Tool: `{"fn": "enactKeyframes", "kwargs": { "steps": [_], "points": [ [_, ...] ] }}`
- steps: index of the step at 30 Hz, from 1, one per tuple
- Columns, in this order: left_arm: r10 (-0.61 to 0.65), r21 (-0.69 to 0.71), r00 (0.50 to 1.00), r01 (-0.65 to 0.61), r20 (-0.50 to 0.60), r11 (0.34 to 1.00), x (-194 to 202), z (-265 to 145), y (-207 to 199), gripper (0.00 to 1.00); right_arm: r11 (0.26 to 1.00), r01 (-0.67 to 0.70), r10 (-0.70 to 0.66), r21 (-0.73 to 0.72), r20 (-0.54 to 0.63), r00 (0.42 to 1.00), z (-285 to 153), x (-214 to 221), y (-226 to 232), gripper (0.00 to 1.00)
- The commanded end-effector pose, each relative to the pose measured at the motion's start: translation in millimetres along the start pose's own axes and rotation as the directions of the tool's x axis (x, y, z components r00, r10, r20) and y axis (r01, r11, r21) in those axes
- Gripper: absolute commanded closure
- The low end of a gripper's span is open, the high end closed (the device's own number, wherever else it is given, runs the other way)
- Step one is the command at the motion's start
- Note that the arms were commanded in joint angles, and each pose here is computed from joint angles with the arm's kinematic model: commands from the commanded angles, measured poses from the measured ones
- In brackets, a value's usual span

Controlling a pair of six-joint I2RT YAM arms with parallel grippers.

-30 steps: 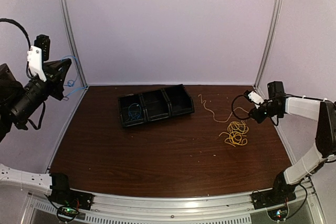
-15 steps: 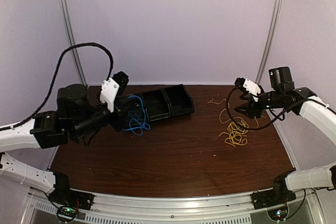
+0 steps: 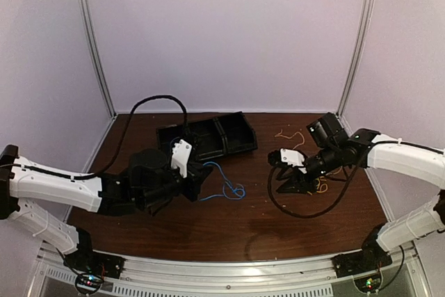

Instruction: Untangle the cables

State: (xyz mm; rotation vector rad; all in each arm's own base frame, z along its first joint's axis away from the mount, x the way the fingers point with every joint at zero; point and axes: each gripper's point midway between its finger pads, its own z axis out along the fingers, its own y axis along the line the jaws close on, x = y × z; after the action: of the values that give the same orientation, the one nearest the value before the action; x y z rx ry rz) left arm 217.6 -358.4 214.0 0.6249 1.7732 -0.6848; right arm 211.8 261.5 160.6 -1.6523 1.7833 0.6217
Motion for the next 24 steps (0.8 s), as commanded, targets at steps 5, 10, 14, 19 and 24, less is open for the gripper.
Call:
{"fn": "enactKeyframes", "kwargs": {
  "steps": [5,10,14,19,24],
  "points": [
    [-0.294,-0.102,0.955,0.29,-0.029,0.952,82,-9,37,1.0,0.995,0.09,-0.093,-0.04,-0.061,0.994,58,4,3,0.62],
    [-0.372,-0.124,0.927,0.364,-0.053,0.923,116,-25,49,1.0,0.981,0.185,-0.19,-0.063,-0.077,0.979,88,-12,9,0.61],
    [-0.391,-0.125,0.918,0.382,-0.066,0.916,126,-36,53,1.0,0.975,0.217,-0.22,-0.053,-0.047,0.974,111,-36,5,0.61],
    [-0.379,-0.12,0.918,0.366,-0.113,0.923,138,-49,55,1.0,0.985,0.167,-0.167,-0.033,-0.009,0.986,140,-59,-12,0.63],
    [-0.372,-0.134,0.914,0.354,-0.159,0.926,155,-63,60,1.0,0.983,0.147,-0.148,-0.11,0.005,0.989,167,-66,-8,0.62]
  ]
}}
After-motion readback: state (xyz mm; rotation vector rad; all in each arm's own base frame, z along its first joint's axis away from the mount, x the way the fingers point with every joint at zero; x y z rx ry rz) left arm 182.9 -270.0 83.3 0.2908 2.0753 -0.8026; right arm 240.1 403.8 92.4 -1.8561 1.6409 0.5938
